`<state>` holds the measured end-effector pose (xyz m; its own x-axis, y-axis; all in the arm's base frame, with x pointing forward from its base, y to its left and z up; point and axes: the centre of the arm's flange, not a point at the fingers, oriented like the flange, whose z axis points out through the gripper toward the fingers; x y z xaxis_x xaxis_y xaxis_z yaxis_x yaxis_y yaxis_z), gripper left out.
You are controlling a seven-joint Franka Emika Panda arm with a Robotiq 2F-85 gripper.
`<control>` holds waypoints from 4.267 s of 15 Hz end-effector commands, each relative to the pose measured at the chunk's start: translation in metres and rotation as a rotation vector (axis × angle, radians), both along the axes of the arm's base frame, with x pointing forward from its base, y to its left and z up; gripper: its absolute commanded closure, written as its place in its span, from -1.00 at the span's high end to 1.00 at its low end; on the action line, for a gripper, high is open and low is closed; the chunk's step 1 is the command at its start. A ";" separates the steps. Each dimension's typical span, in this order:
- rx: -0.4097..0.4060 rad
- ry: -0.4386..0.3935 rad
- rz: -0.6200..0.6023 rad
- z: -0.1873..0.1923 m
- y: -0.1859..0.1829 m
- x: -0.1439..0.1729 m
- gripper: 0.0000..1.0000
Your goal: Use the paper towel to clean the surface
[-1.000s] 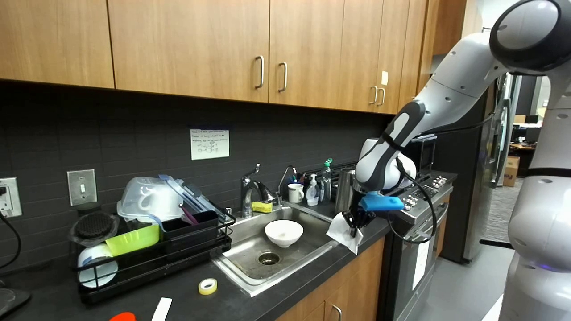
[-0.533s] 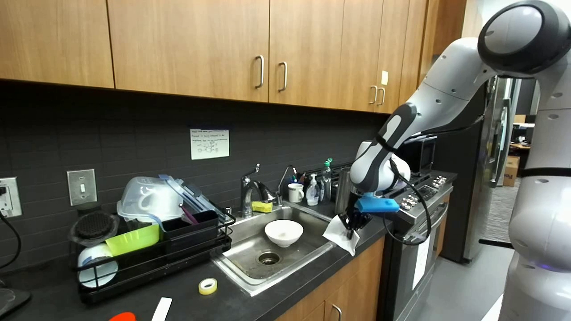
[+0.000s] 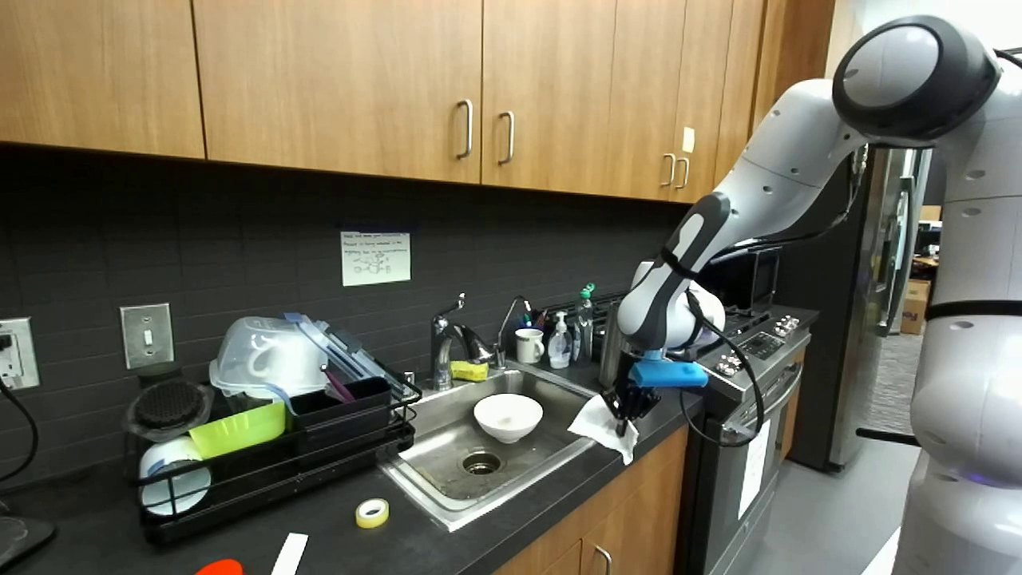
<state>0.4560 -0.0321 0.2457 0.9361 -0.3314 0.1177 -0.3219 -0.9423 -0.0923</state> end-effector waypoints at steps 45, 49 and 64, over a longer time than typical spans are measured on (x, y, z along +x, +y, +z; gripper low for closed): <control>0.100 0.096 0.248 -0.024 0.106 0.012 -0.99; 0.094 0.085 0.175 -0.021 0.074 0.006 -0.99; 0.051 0.044 -0.025 0.000 -0.022 -0.021 -0.99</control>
<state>0.4464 -0.0559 0.2323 0.9274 -0.3729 0.0281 -0.3655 -0.9198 -0.1426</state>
